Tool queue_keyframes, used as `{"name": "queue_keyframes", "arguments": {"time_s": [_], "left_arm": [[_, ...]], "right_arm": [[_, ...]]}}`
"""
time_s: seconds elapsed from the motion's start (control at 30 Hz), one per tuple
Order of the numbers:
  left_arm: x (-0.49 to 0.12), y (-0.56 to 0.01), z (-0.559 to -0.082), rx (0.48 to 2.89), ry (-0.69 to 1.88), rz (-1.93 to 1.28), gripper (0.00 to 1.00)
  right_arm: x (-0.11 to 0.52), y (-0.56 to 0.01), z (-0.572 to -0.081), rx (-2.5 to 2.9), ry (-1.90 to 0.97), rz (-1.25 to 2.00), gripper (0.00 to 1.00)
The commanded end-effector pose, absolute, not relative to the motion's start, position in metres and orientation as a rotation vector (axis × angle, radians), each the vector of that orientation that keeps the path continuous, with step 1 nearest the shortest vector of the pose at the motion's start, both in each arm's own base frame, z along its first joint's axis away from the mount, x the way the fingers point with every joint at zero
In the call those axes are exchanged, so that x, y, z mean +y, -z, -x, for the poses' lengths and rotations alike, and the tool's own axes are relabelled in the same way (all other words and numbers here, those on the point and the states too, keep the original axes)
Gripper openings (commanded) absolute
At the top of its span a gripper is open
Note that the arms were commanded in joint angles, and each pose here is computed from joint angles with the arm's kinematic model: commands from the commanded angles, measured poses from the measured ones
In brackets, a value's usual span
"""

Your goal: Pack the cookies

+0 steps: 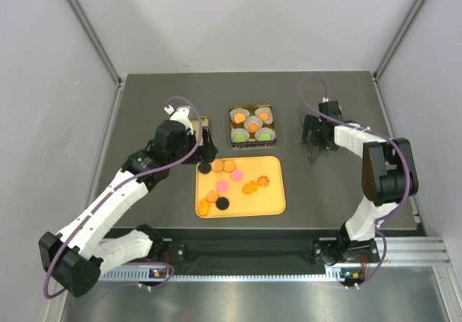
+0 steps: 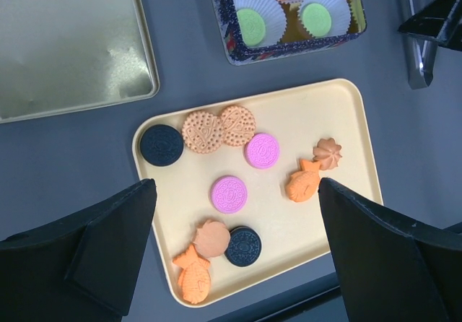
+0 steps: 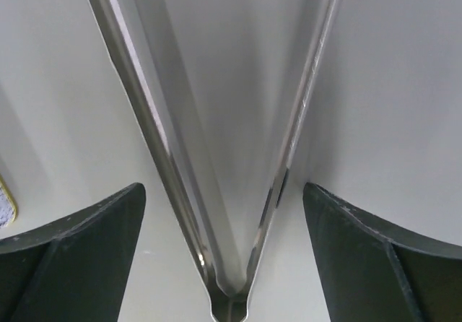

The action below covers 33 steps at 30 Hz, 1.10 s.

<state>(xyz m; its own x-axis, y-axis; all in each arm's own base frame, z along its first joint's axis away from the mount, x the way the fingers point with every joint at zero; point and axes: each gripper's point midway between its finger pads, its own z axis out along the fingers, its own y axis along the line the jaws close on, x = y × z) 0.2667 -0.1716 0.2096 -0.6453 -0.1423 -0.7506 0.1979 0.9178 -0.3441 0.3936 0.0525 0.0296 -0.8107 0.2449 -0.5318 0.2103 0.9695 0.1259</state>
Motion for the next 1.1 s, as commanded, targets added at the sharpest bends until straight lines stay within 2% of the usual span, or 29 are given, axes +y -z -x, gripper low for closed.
{"name": "queue_keyframes", "arguments": {"time_s": [0.0,0.03,0.2,0.33,0.6,0.77,1.0,1.07], "left_arm": [[-0.173,-0.219,-0.282,2.172,0.505,0.028,0.99],[-0.173,-0.220,-0.285,2.167,0.502,0.035,0.99],[-0.178,-0.217,-0.307,2.173,0.466,0.091,0.98],[-0.178,-0.212,-0.330,2.171,0.417,0.141,0.98],[-0.147,-0.168,-0.389,2.238,0.129,0.234,0.93],[-0.141,-0.127,-0.429,2.315,0.049,0.229,0.77],[-0.131,-0.089,-0.462,2.379,-0.095,0.215,0.69],[-0.108,-0.086,-0.463,2.384,-0.189,0.263,0.69]], "right_arm": [[0.046,-0.069,-0.400,2.407,-0.102,-0.355,0.93],[0.048,-0.094,-0.399,2.346,-0.125,-0.350,1.00],[0.081,-0.179,-0.396,2.154,-0.254,-0.260,1.00],[0.120,-0.221,-0.394,2.053,-0.437,-0.158,1.00],[0.145,-0.224,-0.391,2.032,-0.527,-0.135,1.00],[0.152,-0.214,-0.385,2.056,-0.552,-0.105,1.00],[0.157,-0.203,-0.369,2.094,-0.532,-0.066,1.00],[0.159,-0.202,-0.366,2.100,-0.530,-0.043,1.00]]}}
